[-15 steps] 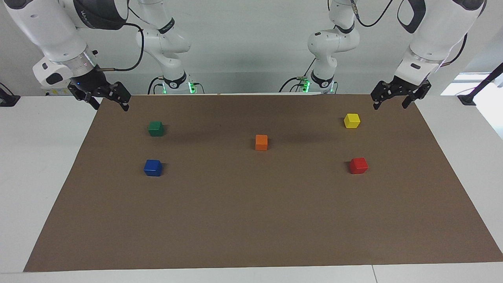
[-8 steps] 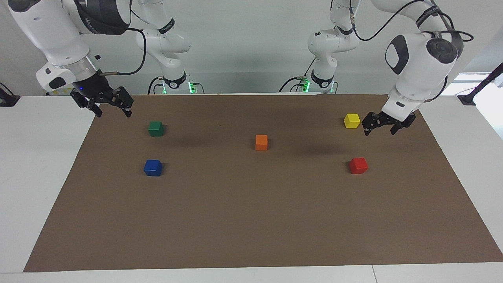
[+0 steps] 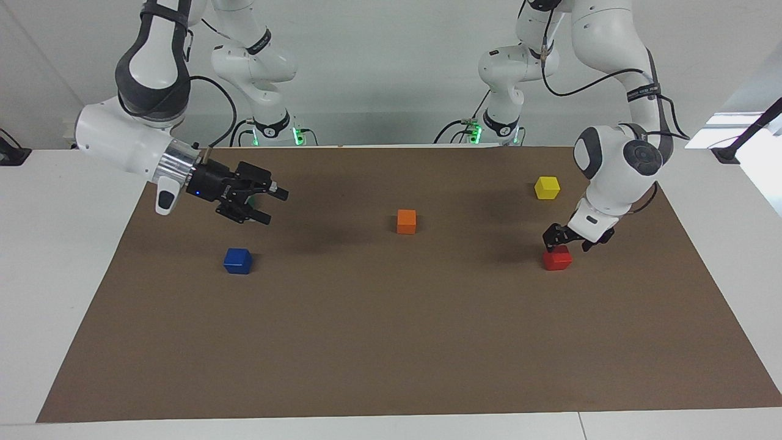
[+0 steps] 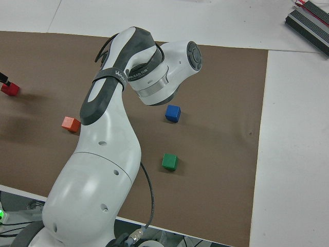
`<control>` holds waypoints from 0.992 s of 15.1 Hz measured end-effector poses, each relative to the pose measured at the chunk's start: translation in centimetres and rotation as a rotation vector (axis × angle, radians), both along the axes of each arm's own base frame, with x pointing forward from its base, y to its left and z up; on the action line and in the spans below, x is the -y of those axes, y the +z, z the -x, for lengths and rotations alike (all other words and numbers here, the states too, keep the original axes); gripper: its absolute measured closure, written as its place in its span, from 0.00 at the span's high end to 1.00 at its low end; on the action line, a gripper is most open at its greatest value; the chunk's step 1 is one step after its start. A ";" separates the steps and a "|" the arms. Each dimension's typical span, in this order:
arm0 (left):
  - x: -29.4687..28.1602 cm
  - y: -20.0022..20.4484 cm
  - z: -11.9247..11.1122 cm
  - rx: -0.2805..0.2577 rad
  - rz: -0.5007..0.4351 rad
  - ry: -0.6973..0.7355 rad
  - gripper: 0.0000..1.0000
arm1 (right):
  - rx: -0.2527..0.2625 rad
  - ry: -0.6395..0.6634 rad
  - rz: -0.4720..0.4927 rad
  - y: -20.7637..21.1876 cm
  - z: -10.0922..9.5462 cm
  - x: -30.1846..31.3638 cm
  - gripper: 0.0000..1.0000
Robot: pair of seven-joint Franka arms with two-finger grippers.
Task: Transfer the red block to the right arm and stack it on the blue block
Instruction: 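Grasp the red block with the left gripper while the right gripper advances, then lift the red block toward the right gripper while the right gripper approaches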
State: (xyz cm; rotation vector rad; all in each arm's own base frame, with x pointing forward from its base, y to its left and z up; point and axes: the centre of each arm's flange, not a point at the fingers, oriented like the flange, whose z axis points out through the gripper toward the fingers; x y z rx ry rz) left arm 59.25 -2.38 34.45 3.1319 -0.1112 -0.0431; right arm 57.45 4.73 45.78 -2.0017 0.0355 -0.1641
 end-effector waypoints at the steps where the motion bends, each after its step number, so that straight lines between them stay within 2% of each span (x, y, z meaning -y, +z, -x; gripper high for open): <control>1: 0.0 -0.8 -0.1 -0.001 0.003 0.000 1.00 | 0.007 0.005 -0.073 -1.1 0.4 -1.3 1.00; 4: 0.0 -2.5 -0.4 -0.006 0.008 0.001 1.00 | -0.025 0.044 -0.319 -3.6 1.9 -4.5 1.00; 9: 0.1 -3.6 -0.2 -0.005 0.010 0.000 1.00 | -0.130 0.111 -0.690 -8.1 3.4 -7.8 1.00; 11: 0.1 -4.1 0.1 -0.011 0.010 0.008 0.86 | -0.158 0.126 -0.803 -9.8 3.6 -10.3 1.00; 12: 0.1 -4.3 0.3 -0.014 0.009 0.014 0.68 | -0.169 0.130 -0.852 -10.3 3.8 -11.8 1.00; 13: 0.1 -4.3 0.3 -0.019 0.008 0.021 0.57 | -0.179 0.133 -0.893 -10.8 3.9 -13.2 1.00; 15: 0.1 -3.5 0.2 -0.061 0.004 0.060 0.55 | -0.185 0.131 -0.954 -10.9 4.1 -15.6 1.00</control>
